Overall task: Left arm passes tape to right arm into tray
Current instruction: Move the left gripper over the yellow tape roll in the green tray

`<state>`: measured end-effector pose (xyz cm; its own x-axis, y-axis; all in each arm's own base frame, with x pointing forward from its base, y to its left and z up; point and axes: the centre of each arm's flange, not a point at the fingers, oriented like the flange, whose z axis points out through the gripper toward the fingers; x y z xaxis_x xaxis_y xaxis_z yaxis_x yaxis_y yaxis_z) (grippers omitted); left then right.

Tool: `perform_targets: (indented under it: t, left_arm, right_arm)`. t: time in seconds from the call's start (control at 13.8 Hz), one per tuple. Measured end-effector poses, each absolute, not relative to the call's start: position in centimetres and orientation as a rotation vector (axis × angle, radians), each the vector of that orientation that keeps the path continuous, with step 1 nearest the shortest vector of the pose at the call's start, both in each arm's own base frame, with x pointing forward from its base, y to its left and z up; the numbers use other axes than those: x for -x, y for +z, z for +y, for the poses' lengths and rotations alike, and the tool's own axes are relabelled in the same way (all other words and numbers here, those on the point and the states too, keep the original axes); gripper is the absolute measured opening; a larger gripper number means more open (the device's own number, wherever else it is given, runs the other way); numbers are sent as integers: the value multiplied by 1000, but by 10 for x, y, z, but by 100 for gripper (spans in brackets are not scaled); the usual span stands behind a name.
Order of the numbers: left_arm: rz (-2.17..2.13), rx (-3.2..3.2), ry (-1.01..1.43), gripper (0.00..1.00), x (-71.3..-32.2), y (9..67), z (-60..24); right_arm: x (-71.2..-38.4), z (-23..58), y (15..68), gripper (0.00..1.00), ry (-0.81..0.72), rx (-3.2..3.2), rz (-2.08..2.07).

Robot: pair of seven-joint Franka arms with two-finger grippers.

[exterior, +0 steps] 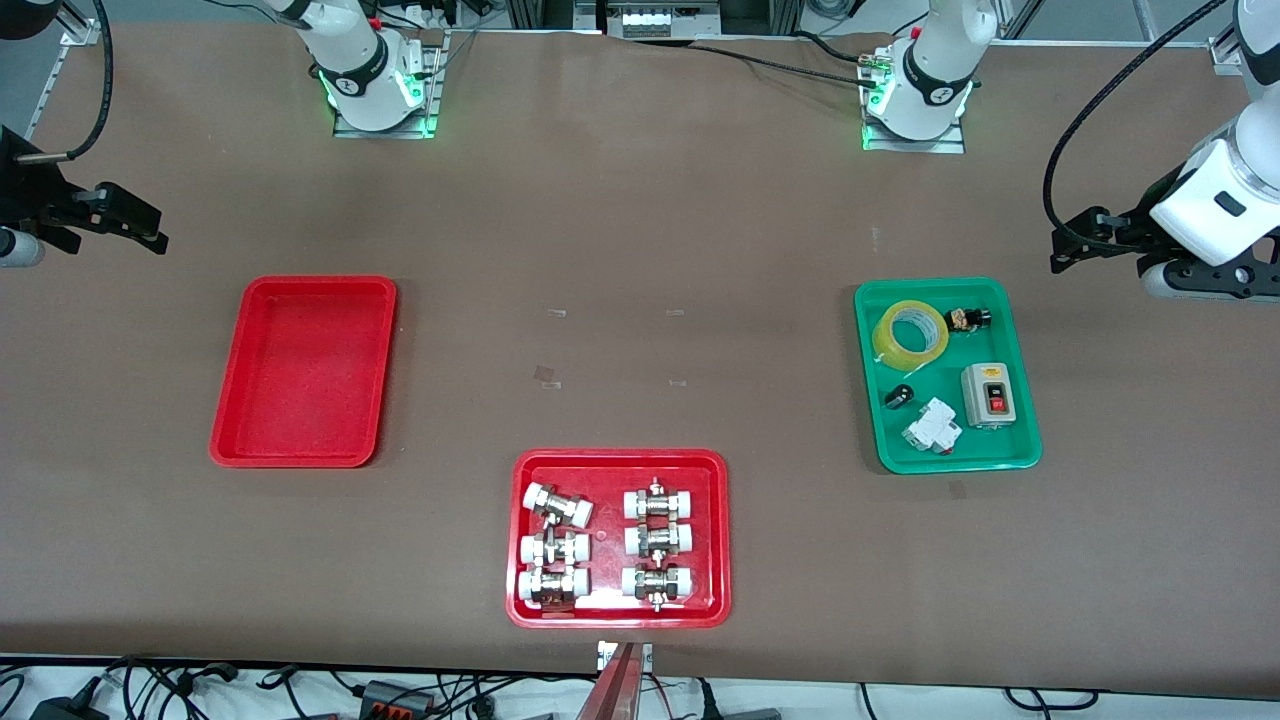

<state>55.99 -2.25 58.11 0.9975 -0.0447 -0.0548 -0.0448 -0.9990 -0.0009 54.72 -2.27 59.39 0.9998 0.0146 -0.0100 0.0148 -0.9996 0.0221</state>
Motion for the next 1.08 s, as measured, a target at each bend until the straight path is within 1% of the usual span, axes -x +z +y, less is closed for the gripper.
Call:
perform_targets:
  t: [0.58,0.8,0.94,1.08]
  left_arm:
    - [70,3138,84,100,-560,582,-22]
    - [65,3141,54,100,-562,590,-22]
    - [58,3147,47,100,-569,590,-20]
    - [57,3149,86,100,-584,573,-19]
  right_arm:
    - [-546,-23,596,100,-10,-3119,23]
    - [-546,-23,596,100,-12,-3119,23]
    - [-546,-23,596,100,-12,-3119,23]
    - [-546,-23,596,100,-12,-3119,23]
